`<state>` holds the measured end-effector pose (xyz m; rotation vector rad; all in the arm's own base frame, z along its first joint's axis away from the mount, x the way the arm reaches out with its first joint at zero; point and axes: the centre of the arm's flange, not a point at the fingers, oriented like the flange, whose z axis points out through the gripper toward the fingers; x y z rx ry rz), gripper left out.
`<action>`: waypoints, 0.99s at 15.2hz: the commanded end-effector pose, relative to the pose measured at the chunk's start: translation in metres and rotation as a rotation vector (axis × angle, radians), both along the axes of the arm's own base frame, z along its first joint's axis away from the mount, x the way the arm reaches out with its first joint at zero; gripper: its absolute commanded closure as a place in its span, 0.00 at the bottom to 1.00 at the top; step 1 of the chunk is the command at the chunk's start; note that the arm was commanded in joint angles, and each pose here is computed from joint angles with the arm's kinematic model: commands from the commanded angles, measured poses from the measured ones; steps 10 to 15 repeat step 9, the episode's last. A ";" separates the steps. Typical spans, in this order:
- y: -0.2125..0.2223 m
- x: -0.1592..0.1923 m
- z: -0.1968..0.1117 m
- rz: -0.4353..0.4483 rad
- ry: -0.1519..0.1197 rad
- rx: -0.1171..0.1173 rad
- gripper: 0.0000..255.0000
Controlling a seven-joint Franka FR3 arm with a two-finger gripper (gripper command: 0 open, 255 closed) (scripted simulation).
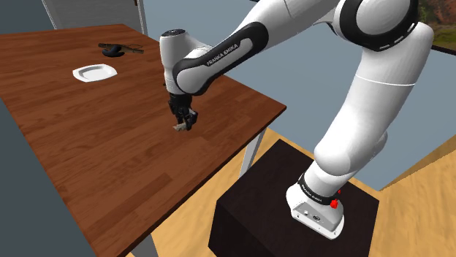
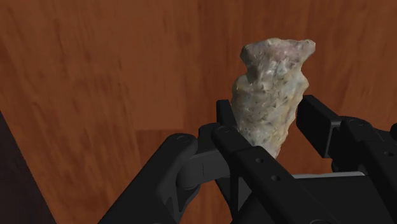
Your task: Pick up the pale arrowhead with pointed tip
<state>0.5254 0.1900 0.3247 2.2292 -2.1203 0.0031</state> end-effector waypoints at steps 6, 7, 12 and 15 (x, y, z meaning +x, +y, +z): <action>0.000 0.000 0.037 0.000 0.001 0.000 1.00; 0.000 0.000 0.042 0.000 0.001 0.000 1.00; 0.000 0.000 0.043 0.000 0.001 0.000 1.00; 0.000 0.000 0.043 0.000 0.001 0.000 1.00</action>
